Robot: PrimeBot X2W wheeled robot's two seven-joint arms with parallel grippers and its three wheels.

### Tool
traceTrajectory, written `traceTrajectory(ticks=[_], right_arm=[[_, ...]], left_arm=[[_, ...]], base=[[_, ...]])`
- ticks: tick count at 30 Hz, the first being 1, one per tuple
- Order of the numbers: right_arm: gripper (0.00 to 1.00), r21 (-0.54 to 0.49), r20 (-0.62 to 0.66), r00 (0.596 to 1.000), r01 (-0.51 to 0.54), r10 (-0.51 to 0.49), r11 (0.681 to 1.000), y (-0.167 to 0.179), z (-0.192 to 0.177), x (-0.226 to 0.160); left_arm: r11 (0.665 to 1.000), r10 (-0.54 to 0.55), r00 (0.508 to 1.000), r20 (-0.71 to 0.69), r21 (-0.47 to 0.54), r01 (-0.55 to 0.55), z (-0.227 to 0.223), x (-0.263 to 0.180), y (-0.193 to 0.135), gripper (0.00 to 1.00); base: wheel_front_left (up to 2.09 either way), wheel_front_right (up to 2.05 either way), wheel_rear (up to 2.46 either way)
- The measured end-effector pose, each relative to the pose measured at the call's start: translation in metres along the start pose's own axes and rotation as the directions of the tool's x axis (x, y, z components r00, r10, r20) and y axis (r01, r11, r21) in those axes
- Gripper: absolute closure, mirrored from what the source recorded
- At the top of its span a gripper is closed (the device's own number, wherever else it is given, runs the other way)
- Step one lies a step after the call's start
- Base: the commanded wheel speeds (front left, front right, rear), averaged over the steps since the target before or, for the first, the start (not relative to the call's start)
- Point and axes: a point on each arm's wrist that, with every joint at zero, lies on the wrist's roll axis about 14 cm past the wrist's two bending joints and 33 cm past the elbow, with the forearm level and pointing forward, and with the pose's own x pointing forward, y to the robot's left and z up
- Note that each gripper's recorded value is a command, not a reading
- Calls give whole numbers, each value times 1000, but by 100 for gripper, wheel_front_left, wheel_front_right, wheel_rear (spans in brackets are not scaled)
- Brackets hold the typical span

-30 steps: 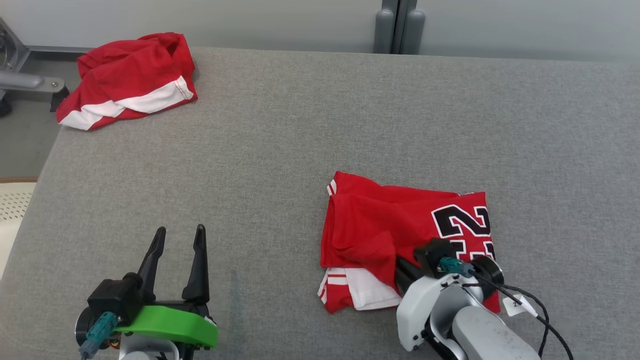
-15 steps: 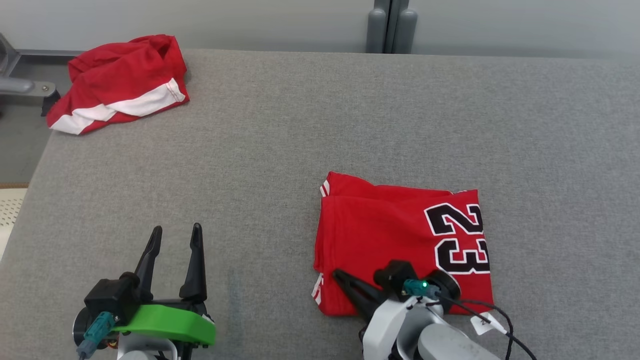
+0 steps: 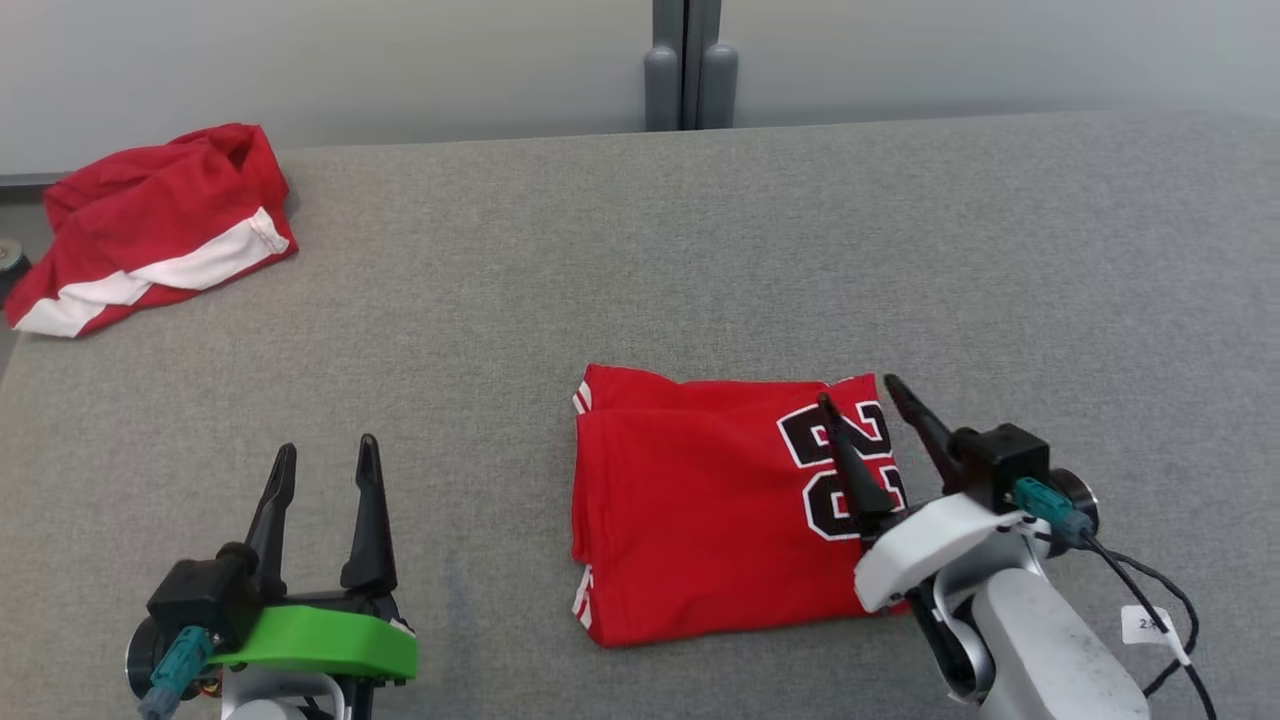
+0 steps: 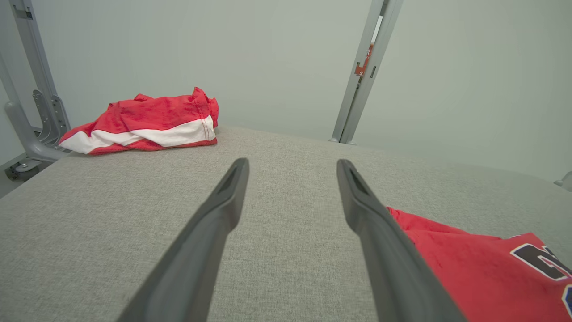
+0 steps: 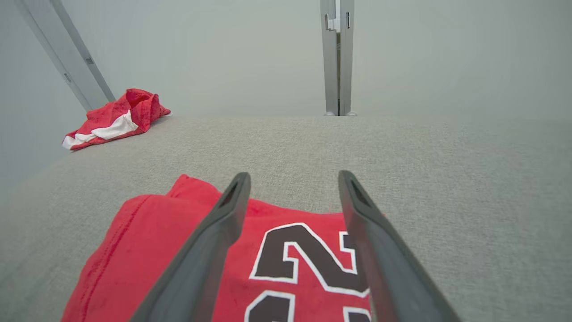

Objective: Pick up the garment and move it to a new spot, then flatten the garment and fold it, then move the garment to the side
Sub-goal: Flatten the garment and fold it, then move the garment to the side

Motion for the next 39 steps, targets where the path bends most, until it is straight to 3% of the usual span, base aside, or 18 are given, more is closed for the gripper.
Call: traceTrajectory(ticks=[7,11,39], right_arm=[[0,-14,63,981,187,-186,982,-54,18,-33],[0,7,80,971,227,-226,974,-63,21,-47],[0,39,98,971,216,-219,976,-55,25,-54]], left_arm=[[1000,-26,999,-27,-8,25,-11,-6,-11,0],[1000,-22,999,-42,-12,22,-16,-13,-10,0],[1000,9,999,-45,1,-9,-19,-23,0,0]], base=[[0,0,0],[0,0,0],[0,0,0]])
